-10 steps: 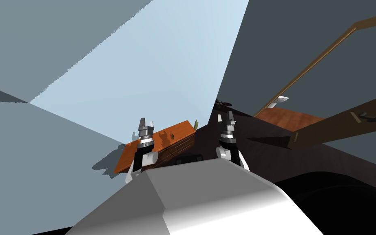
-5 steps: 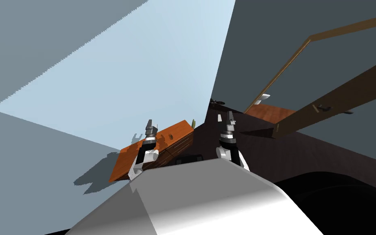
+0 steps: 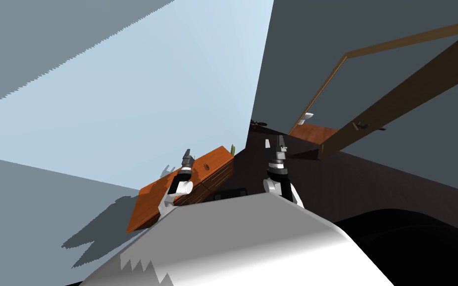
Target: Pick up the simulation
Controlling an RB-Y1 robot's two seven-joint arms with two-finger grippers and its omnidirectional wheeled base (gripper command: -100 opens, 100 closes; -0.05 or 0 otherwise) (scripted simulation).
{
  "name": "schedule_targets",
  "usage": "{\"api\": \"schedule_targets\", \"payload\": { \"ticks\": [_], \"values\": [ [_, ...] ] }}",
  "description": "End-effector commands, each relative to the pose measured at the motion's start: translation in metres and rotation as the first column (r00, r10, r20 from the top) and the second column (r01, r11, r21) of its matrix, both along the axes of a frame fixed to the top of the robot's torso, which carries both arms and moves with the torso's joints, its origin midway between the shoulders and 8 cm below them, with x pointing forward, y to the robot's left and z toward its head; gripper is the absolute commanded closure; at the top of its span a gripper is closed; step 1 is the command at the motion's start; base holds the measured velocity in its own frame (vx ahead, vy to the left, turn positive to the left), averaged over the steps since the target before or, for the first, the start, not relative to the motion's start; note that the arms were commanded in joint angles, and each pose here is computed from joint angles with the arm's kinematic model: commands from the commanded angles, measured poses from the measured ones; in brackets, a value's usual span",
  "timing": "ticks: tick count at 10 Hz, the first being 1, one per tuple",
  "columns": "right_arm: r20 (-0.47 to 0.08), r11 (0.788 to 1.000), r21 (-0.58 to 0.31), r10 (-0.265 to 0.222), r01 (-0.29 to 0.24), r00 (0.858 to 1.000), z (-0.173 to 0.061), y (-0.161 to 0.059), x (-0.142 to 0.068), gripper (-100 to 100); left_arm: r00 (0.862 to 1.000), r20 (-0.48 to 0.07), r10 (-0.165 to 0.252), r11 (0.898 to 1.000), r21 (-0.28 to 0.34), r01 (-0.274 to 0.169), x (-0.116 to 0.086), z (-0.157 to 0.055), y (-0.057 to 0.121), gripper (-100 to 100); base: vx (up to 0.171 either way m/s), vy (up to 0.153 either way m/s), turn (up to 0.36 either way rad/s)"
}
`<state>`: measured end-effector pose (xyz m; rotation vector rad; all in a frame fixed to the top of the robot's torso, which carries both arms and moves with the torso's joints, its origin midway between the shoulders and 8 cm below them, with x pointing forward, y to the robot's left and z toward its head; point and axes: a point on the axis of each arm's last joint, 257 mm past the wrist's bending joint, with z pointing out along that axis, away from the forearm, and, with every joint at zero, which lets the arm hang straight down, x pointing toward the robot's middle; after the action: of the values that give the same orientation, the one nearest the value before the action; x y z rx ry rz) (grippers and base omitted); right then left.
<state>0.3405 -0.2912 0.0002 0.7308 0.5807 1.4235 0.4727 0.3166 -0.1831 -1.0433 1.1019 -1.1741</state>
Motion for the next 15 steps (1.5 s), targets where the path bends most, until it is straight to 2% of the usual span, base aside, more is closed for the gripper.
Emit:
{"api": "schedule_targets", "payload": {
  "ticks": [1,2,3,4,5,6,7,8,9,10,11,12,13,14,15],
  "values": [
    [0.0,1.0,0.0,0.0,0.0,1.0,0.0,0.0,0.0,0,0.999,-0.048,-0.001,1.0,0.0,0.001,0.003,-0.015,0.001,-100,-0.024,0.037,-0.111],
    [0.0,1.0,0.0,0.0,0.0,1.0,0.0,0.0,0.0,0,0.994,-0.109,-0.007,1.0,0.002,0.007,0.01,-0.036,0.005,-100,-0.026,0.034,-0.254],
    [0.0,1.0,0.0,0.0,0.0,1.0,0.0,0.0,0.0,0,0.993,-0.122,-0.005,1.0,0.002,0.005,0.009,-0.041,0.006,-100,-0.021,0.042,-0.104],
    [0.0,1.0,0.0,0.0,0.0,1.0,0.0,0.0,0.0,0,0.985,-0.174,-0.014,1.0,0.005,0.015,0.016,-0.056,0.007,-100,-0.02,0.047,-0.252],
    [0.0,1.0,0.0,0.0,0.0,1.0,0.0,0.0,0.0,0,0.98,-0.197,-0.006,1.0,0.005,0.008,0.014,-0.068,0.011,-100,-0.018,0.045,-0.105],
    [0.0,1.0,0.0,0.0,0.0,1.0,0.0,0.0,0.0,0,0.969,-0.248,-0.015,1.0,0.009,0.017,0.019,-0.082,0.013,-100,-0.025,0.04,-0.206],
    [0.0,1.0,0.0,0.0,0.0,1.0,0.0,0.0,0.0,0,0.962,-0.272,-0.006,1.0,0.009,0.009,0.017,-0.094,0.017,-100,-0.029,0.039,-0.125],
    [0.0,1.0,0.0,0.0,0.0,1.0,0.0,0.0,0.0,0,0.947,-0.321,-0.011,1.0,0.014,0.016,0.021,-0.109,0.021,-100,-0.026,0.038,-0.214],
    [0.0,1.0,0.0,0.0,0.0,1.0,0.0,0.0,0.0,0,0.938,-0.347,-0.005,1.0,0.014,0.01,0.018,-0.121,0.024,-100,-0.02,0.037,-0.124],
    [0.0,1.0,0.0,0.0,0.0,1.0,0.0,0.0,0.0,0,0.919,-0.395,-0.01,1.0,0.018,0.019,0.021,-0.134,0.026,-100,-0.02,0.044,-0.263],
    [0.0,1.0,0.0,0.0,0.0,1.0,0.0,0.0,0.0,0,0.909,-0.418,-0.002,1.0,0.019,0.011,0.017,-0.146,0.031,-100,-0.017,0.04,-0.127],
    [0.0,1.0,0.0,0.0,0.0,1.0,0.0,0.0,0.0,0,0.882,-0.471,0.003,1.0,0.025,0.01,0.017,-0.166,0.038,-100,-0.019,0.039,-0.195],
    [0.0,1.0,0.0,0.0,0.0,1.0,0.0,0.0,0.0,0,0.871,-0.491,0.004,1.0,0.024,0.009,0.014,-0.172,0.039,-100,-0.015,0.034,-0.137],
    [0.0,1.0,0.0,0.0,0.0,1.0,0.0,0.0,0.0,0,0.847,-0.532,0.005,0.999,0.03,0.013,0.014,-0.186,0.044,-100,-0.013,0.032,-0.271],
    [0.0,1.0,0.0,0.0,0.0,1.0,0.0,0.0,0.0,0,0.83,-0.558,0.01,1.0,0.029,0.008,0.009,-0.197,0.047,-100,-0.015,0.034,-0.123]
  ]
}}
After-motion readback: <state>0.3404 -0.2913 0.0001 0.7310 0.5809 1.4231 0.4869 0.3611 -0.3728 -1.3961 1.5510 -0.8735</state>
